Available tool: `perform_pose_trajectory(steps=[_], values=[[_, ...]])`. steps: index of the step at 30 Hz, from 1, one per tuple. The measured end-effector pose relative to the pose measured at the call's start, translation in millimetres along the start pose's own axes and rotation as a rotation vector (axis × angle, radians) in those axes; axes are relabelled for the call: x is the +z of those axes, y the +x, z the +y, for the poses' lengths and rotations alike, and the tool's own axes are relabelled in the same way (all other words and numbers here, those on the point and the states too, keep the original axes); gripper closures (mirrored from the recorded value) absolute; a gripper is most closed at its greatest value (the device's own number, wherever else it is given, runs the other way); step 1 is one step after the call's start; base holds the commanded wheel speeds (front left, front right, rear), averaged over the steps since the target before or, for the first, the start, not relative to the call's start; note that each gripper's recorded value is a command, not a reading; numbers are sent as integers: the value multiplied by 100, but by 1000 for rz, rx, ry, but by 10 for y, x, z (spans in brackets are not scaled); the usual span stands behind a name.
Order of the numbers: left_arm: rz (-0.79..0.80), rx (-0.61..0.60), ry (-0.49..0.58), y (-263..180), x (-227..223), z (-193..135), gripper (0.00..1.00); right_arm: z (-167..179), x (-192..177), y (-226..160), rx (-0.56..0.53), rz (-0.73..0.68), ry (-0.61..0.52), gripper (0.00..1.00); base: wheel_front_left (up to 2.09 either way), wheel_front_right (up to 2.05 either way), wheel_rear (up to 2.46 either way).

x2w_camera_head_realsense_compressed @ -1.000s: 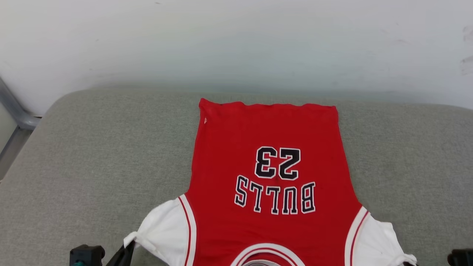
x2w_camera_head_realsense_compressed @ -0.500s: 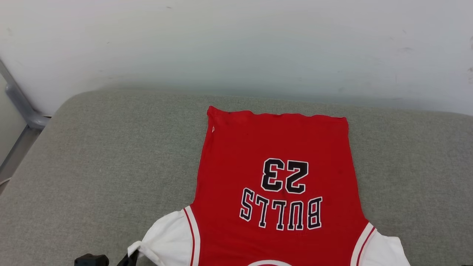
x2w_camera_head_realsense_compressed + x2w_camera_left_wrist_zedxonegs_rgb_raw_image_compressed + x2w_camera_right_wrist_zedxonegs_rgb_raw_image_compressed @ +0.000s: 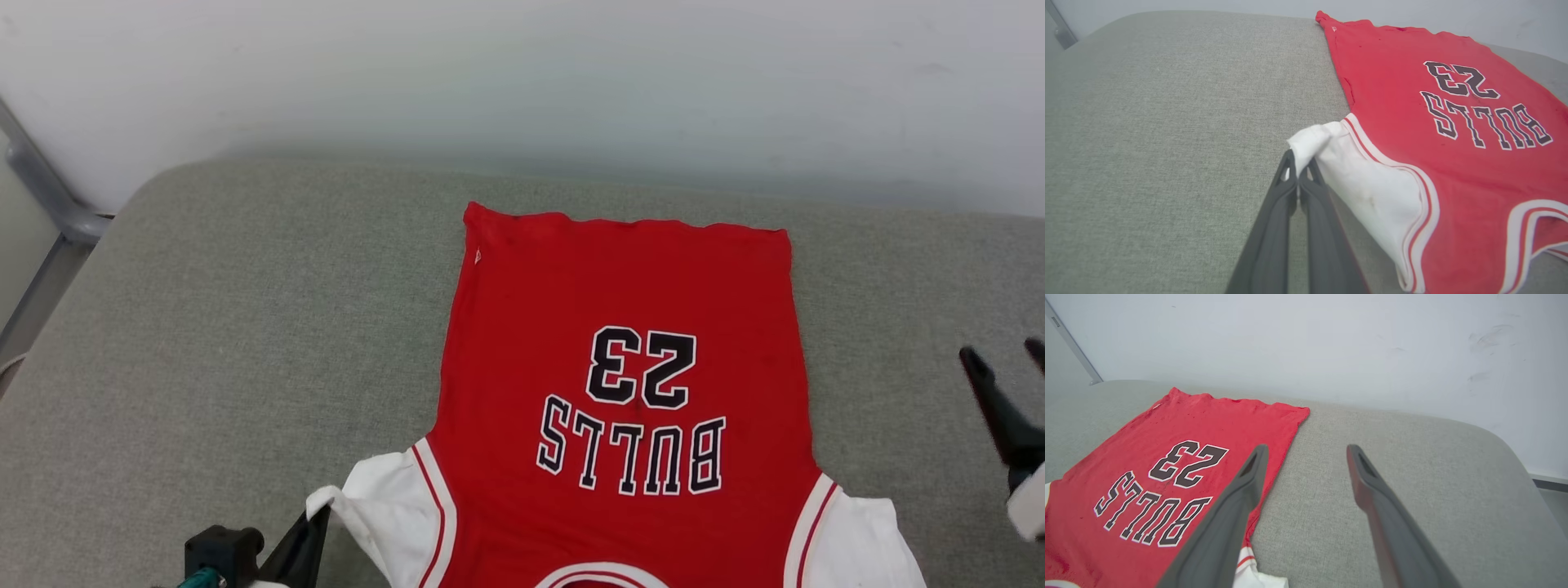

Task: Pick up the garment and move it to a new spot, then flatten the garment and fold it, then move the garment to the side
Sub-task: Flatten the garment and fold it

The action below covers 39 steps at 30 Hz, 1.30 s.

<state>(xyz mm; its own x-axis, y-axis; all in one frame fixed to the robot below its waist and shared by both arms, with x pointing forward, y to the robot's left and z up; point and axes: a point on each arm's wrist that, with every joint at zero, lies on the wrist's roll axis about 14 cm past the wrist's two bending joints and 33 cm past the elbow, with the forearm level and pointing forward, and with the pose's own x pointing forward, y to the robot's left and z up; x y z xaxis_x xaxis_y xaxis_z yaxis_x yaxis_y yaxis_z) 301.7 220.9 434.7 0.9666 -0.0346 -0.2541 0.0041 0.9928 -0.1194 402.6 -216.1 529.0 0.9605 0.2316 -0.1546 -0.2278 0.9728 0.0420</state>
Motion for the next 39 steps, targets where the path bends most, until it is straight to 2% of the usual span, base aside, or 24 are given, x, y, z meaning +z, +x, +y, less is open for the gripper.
perform_pose_trajectory(steps=[5,8,11,18,25,32,39], values=[[-20,-20,14,165,82,-83,100,53,613,493,49,-75,-82,0,0,0,0],[-34,-24,13,278,130,-123,100,106,789,793,81,-43,-139,0,0,0,0],[-45,-29,9,374,163,-170,100,160,806,1125,106,40,-171,0,0,0,0],[-56,-10,-3,543,172,-186,100,202,307,1780,131,413,-202,0,0,0,0],[-48,11,-10,687,115,-182,100,170,-300,2173,121,737,-223,0,0,0,0],[-13,35,-12,790,-31,-146,100,126,-779,2494,95,885,-229,0,0,0,0],[20,49,-7,886,-162,-95,100,258,-1288,2659,132,976,-223,0,0,0,0]])
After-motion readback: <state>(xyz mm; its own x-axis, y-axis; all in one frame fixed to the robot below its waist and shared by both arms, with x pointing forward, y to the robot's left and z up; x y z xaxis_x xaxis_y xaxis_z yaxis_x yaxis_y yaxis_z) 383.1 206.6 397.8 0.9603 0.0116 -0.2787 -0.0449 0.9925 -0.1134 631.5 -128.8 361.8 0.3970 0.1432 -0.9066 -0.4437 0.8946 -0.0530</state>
